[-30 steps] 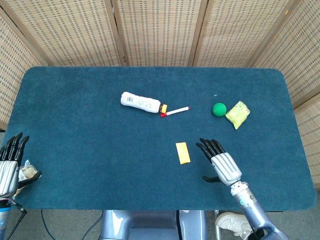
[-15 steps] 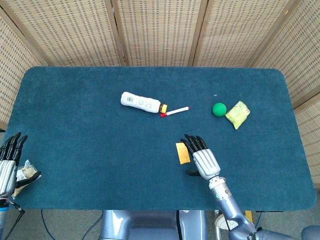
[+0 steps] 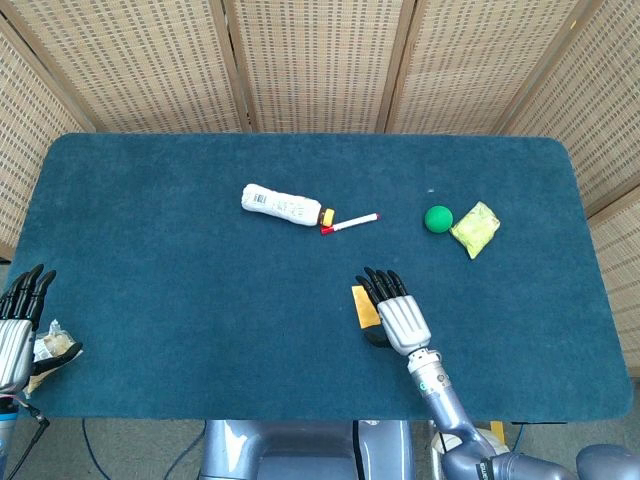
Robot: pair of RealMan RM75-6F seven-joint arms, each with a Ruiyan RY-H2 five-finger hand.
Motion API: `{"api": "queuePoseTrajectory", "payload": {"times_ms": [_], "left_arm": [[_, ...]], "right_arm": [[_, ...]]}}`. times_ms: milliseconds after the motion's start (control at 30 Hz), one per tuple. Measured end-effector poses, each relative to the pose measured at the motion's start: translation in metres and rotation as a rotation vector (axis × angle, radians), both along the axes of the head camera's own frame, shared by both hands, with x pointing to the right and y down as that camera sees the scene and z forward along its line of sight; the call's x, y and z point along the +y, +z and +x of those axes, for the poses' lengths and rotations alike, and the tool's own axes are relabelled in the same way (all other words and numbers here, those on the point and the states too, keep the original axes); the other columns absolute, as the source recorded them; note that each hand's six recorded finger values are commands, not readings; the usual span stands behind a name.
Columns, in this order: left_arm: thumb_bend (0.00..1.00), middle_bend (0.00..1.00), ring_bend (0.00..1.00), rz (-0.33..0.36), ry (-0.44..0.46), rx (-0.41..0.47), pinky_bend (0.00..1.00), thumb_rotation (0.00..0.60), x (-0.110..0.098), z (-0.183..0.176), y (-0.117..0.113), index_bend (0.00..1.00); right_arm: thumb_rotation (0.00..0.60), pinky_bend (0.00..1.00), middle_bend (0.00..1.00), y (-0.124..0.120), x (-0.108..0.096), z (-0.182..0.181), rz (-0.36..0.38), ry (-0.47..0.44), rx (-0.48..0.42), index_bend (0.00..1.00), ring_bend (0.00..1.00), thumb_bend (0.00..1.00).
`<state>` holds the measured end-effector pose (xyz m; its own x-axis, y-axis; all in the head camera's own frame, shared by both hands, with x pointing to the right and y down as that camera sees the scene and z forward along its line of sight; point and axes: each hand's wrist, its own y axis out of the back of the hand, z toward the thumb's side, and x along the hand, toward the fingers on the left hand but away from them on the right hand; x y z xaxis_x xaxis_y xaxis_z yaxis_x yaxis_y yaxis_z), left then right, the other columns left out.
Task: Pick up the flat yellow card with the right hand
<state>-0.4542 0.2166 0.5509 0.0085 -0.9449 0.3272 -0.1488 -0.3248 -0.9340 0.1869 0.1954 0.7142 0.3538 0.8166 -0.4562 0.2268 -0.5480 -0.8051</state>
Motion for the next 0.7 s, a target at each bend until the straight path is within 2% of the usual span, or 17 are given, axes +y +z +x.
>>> {"api": "queuePoseTrajectory", "payload": {"times_ms": [333,700], "left_arm": [[0.10,0.00,0.00,-0.004,0.003,-0.001,0.13,0.600,0.000,0.001,0.001,0.00],[0.10,0.00,0.00,-0.008,0.003,-0.004,0.13,0.600,0.000,0.002,0.003,0.00]], "right_arm": [[0.600,0.00,0.00,0.013,0.004,0.004,-0.028,0.004,0.024,0.00,0.00,0.35],[0.600,0.00,0.00,0.023,0.000,0.002,-0.042,0.006,0.033,0.00,0.00,0.37]]}}
